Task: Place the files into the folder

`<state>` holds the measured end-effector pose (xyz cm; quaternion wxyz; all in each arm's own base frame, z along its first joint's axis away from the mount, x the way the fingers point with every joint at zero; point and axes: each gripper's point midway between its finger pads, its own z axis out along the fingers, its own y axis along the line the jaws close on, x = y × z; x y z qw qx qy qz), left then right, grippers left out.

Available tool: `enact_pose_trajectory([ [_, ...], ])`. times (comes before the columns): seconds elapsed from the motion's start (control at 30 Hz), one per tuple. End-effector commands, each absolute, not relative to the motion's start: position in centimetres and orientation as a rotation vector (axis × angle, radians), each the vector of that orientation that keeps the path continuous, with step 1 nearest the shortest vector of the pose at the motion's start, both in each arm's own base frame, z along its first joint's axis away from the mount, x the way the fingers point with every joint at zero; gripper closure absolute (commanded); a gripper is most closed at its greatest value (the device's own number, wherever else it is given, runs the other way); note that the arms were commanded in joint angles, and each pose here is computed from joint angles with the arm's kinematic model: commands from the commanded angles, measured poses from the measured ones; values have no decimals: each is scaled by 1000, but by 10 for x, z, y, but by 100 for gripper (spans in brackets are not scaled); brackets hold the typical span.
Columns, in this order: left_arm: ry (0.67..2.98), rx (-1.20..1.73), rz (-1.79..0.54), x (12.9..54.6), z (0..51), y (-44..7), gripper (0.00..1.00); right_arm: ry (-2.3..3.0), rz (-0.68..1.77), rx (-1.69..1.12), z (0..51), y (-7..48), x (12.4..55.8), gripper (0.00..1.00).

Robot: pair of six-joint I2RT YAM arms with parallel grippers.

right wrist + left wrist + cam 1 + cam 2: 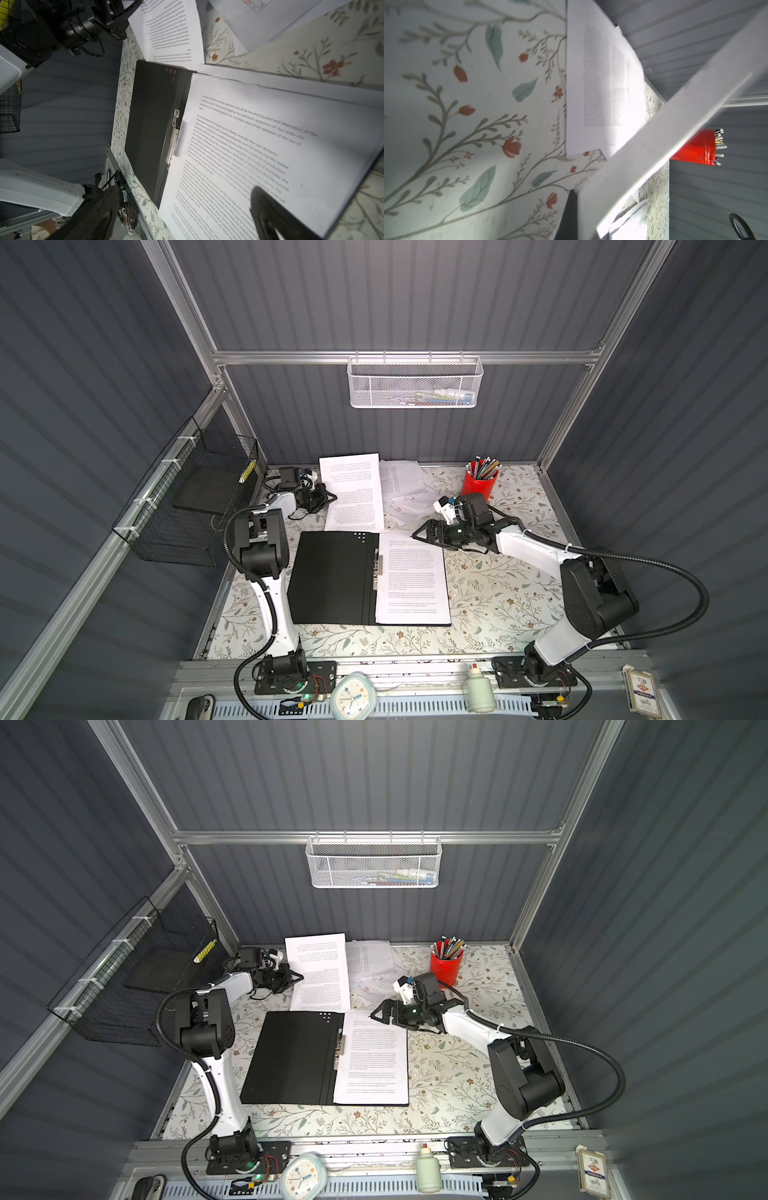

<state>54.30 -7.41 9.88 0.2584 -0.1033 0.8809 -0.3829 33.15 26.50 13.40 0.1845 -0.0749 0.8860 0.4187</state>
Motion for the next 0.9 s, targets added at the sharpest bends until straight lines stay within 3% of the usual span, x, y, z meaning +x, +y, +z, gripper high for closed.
enact_pose_trajectory([
  [0.0,2285,-167,-942,547,172,-77,100,2444,1066,-218,155,252,341,1],
  [0.3,2130,-50,-495,509,277,-80,100,2331,938,-124,190,207,349,1],
  [0.57,2154,105,-621,461,313,-145,100,2267,1010,-74,204,183,360,1],
  [0.87,2235,339,-991,408,304,-288,100,2221,1125,-38,200,173,375,1],
])
